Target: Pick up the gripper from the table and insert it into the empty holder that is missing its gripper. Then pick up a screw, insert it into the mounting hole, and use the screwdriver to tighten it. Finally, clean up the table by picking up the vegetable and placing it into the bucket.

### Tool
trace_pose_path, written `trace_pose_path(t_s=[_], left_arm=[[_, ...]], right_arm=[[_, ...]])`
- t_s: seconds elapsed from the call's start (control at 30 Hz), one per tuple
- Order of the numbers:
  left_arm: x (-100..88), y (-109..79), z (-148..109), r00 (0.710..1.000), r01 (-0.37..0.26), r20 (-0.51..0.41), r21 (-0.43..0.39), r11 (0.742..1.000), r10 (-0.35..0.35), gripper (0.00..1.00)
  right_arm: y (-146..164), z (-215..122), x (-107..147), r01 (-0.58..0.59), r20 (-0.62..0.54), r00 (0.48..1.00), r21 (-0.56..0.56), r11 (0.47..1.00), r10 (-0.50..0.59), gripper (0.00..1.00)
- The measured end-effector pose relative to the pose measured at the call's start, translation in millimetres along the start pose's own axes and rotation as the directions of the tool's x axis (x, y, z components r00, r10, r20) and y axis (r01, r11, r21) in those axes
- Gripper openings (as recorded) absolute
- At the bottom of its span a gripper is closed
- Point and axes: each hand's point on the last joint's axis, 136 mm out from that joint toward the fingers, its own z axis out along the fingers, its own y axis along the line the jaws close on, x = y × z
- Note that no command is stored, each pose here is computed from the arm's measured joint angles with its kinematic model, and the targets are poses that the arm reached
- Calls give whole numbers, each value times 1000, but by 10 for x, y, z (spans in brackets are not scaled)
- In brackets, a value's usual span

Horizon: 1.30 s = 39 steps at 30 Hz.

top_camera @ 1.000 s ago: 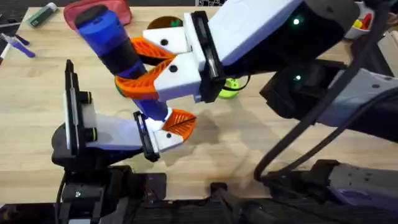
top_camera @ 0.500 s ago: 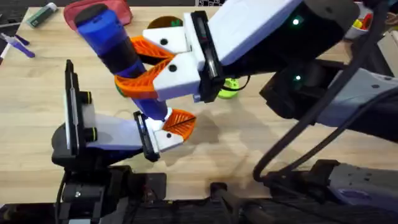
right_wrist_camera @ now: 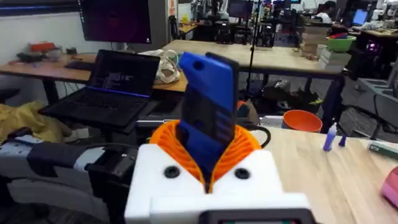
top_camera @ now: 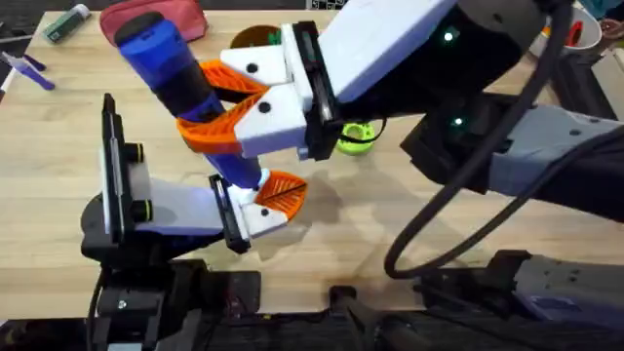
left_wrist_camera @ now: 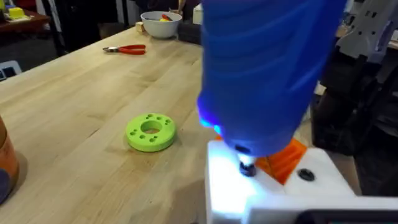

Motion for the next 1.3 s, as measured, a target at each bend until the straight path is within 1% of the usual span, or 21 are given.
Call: trace_pose_path(t_s=[0.37, 0.73, 1.13, 1.3], left_arm=[[0, 0, 0, 1000, 0, 0, 0, 1000, 0, 6], [2, -23, 0, 1000, 2, 0, 14, 1000, -2, 6], [2, -26, 0, 1000, 3, 0, 15, 1000, -3, 6], [2, -26, 0, 1000, 3, 0, 15, 1000, -3, 6]], right_arm=[[-6, 8, 15, -8, -14, 1000, -3, 1000, 8, 26], [152, 2, 2, 28, -16, 999, -98, 995, -30, 26], [132, 10, 14, 36, -14, 999, -92, 995, -38, 26], [125, 16, -10, 21, -2, 1000, -92, 995, -22, 26]])
